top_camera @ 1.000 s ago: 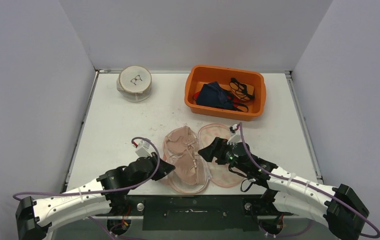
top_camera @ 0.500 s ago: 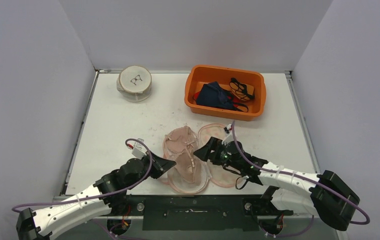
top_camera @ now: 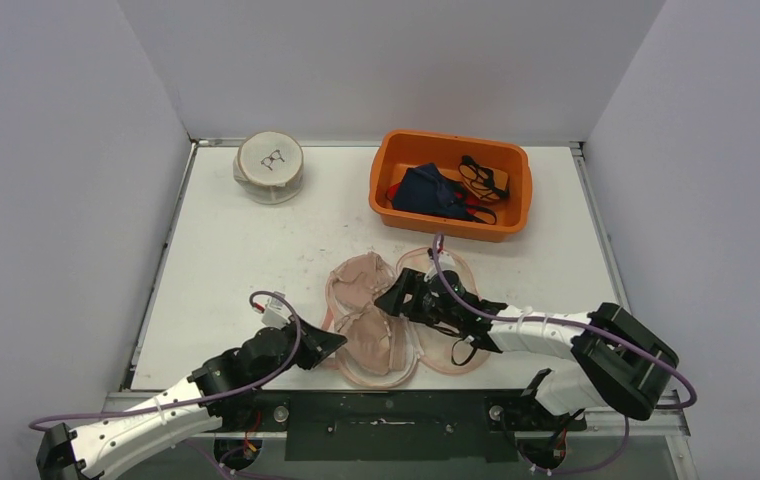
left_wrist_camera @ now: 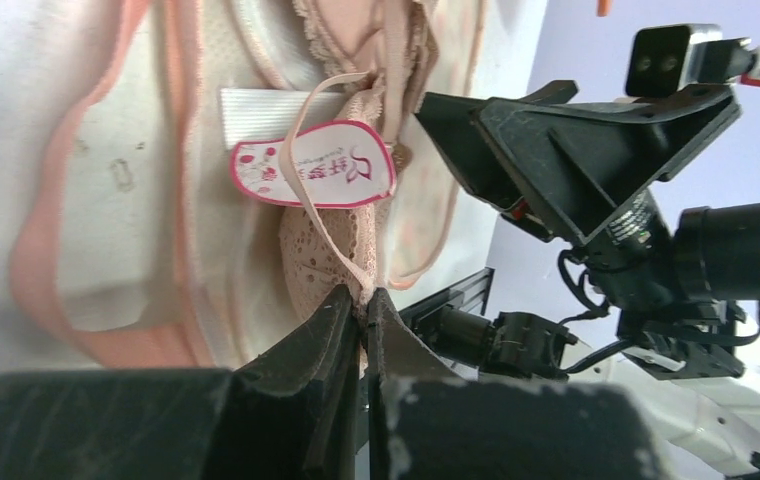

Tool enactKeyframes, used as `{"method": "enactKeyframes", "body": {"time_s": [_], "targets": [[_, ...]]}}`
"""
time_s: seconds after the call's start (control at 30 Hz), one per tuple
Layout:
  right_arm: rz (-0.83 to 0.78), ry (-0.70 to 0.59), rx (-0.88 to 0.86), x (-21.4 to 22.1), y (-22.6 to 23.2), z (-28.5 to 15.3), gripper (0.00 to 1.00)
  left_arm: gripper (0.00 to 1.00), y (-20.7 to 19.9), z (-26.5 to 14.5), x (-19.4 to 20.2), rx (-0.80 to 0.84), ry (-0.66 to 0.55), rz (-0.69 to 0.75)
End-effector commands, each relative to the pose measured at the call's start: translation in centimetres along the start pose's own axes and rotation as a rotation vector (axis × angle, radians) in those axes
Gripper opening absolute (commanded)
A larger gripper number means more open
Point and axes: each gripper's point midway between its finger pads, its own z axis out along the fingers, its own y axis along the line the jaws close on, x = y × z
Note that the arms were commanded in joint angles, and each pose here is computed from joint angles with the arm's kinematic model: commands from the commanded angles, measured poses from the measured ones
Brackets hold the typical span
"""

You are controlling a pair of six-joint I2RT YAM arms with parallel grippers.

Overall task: Unzip the laundry bag and remove the bra
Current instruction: Pick up the bra from the laundry bag.

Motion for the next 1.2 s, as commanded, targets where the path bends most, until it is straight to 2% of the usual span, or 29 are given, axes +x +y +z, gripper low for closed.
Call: {"method": "enactKeyframes", "body": {"time_s": [0.0, 0.27, 0.57, 0.73, 1.0, 1.17], "targets": [[-0.044, -0.047, -0.049, -1.7, 2.1, 1.2, 0.73, 0.0, 1.7, 0.1, -0.5, -0.059, -0.03, 0.006], [-0.157, -0.062, 0.104, -1.5, 0.3, 1.4, 0.74, 0.0, 3.9, 0.4, -0.7, -0.126, -0.043, 0.046], [-0.211, -0.077, 0.167, -1.8, -0.4, 0.7, 0.78, 0.0, 5.3, 0.5, -0.8, -0.167, -0.053, 0.058], [-0.221, -0.083, 0.126, -2.1, 0.6, 0.7, 0.81, 0.0, 5.4, 0.4, -0.9, -0.175, -0.054, 0.064], [-0.214, -0.004, 0.014, -0.6, 2.8, 2.1, 0.77, 0.0, 5.2, 0.7, -0.8, -0.184, -0.049, 0.083], [-0.182, 0.032, 0.002, 0.1, 2.5, 2.6, 0.76, 0.0, 5.2, 0.9, -0.6, -0.192, -0.042, 0.098]]}}
